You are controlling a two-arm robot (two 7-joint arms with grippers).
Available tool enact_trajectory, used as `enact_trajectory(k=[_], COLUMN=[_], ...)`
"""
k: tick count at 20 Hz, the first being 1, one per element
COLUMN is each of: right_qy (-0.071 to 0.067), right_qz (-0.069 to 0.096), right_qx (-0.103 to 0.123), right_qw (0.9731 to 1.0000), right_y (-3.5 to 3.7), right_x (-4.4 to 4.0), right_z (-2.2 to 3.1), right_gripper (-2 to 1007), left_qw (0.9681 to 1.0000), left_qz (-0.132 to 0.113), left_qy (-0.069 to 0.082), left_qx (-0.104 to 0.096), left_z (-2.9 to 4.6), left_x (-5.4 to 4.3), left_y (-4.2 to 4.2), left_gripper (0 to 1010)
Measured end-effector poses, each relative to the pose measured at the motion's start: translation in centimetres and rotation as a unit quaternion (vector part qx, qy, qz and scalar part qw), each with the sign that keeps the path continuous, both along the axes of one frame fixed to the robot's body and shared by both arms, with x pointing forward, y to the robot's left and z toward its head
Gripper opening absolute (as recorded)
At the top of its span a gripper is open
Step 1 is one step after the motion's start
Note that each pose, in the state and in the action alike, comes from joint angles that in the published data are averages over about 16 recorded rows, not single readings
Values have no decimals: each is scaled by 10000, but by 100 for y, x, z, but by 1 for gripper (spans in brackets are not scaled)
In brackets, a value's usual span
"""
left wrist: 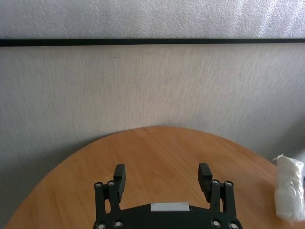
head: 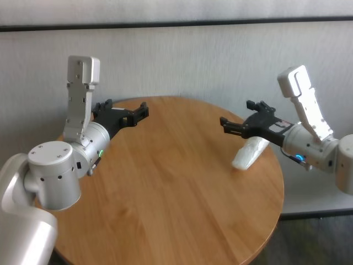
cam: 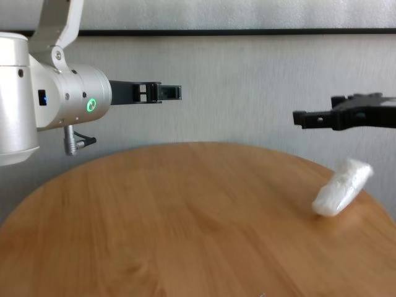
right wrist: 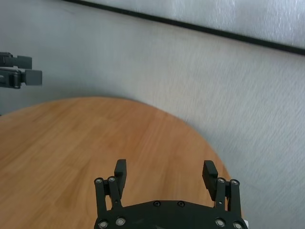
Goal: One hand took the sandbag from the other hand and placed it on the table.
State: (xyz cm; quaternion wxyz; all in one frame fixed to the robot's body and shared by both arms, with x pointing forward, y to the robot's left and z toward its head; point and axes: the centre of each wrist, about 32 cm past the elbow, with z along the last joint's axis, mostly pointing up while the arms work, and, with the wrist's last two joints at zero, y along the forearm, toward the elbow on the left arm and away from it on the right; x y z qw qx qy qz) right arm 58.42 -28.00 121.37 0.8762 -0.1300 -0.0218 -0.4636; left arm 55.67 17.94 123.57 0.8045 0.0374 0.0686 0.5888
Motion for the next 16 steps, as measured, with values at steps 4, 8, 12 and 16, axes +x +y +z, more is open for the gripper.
enact_trajectory(k=[4,8,12,16], right_qy=[-383,-715,-950,-1067], right_qz=[100,185,268,338], right_qx=[-50,-52,-1,95], right_qw=[9992,9973,9951,9937], right_y=[118,240,369,505], right_x=[-40,-89,-119,-108], right_z=[9,2,-13,-24], right_gripper=[1002,1002,1002,1002], left_qw=[10000,10000,10000,10000], left_qz=[0,0,0,0], left_qy=[0,0,0,0], left_qx=[0,0,0,0], left_z=[0,0,0,0], left_x=[0,0,0,0], left_y=[0,0,0,0], left_gripper=[1002,1002,1002,1002])
